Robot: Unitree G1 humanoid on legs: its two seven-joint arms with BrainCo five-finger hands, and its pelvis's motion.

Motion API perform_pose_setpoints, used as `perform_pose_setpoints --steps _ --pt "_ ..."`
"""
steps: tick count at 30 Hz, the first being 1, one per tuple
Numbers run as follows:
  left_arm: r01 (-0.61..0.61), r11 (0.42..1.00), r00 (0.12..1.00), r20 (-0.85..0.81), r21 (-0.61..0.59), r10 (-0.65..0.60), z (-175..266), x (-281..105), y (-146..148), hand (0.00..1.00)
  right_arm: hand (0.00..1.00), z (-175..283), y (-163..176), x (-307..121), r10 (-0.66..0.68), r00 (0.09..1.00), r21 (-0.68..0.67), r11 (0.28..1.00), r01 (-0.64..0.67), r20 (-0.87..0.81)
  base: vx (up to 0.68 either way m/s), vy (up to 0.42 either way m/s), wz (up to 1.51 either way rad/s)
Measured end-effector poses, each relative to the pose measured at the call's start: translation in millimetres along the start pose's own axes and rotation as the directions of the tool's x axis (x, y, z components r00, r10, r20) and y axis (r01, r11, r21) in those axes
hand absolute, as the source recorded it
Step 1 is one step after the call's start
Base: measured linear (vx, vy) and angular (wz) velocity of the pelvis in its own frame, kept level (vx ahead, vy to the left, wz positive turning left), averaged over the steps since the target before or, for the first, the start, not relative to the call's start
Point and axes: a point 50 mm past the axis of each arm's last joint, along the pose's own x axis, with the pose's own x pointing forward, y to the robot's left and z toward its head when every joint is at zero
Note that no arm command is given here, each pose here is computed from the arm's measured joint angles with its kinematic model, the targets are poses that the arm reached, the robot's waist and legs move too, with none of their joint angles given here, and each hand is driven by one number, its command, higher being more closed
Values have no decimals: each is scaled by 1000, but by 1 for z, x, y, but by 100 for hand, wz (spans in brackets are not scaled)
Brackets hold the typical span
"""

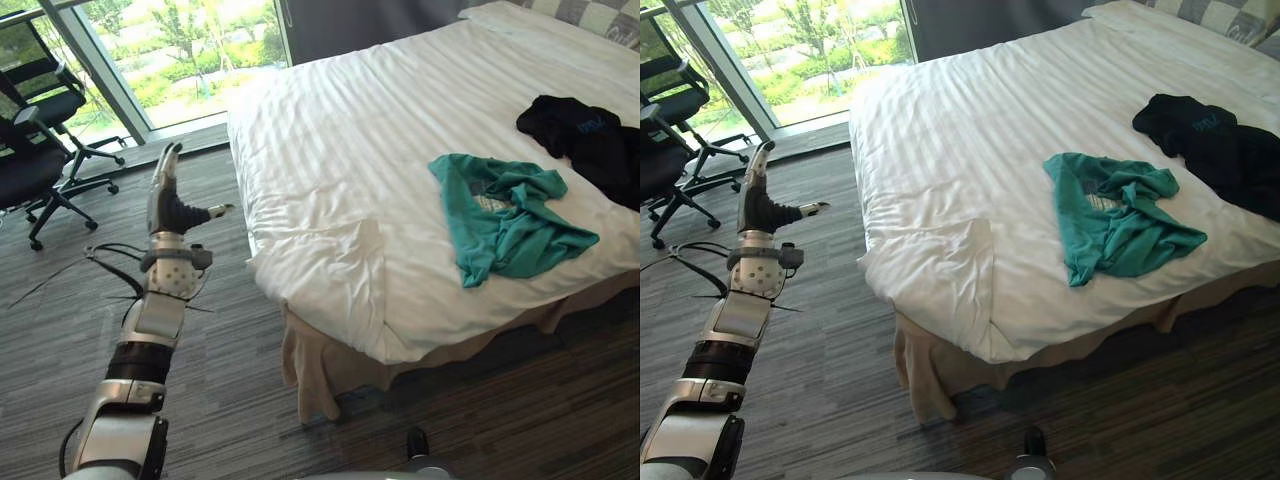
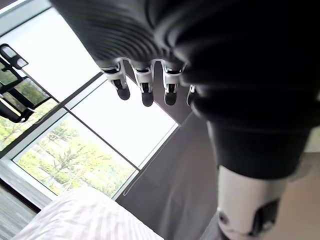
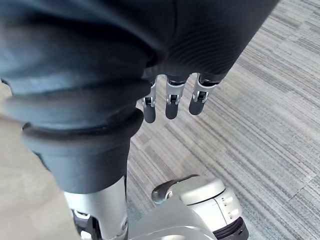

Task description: Tidy the bed and pick cloth on bed and put in laundry

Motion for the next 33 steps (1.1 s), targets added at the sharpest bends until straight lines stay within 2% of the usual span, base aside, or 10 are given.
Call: perform_pose_setpoints --steps 5,12,14,18,21,22,28,33 --pt "49 990 993 103 134 -63 38 37 -3 0 0 25 14 5 4 998 25 1000 -5 59 -101 -62 -20" --pt "54 983 987 142 178 -80 58 57 3 0 0 41 23 5 13 994 39 999 -17 110 -16 -17 -4" --pt "74 974 987 122 214 -101 59 63 4 0 0 47 29 6 24 992 43 999 -30 128 -38 -27 4" --pt "200 938 979 -29 283 -200 33 63 -8 0 0 70 44 4 64 978 55 996 -76 200 -21 -15 -7" --pt "200 939 979 -33 279 -199 34 65 -6 0 0 79 51 0 90 966 48 993 -105 242 -18 -36 -4" --pt "207 936 978 -37 284 -204 33 65 -6 100 0 80 52 0 94 964 49 993 -109 247 -8 -25 -4" --pt "221 937 975 -29 270 -222 36 62 -14 100 0 89 55 -3 118 949 11 992 -126 293 -44 -12 -12" --pt "240 883 956 58 402 -286 40 52 -14 100 0 94 56 -3 147 938 -55 989 -136 313 8 -2 5"
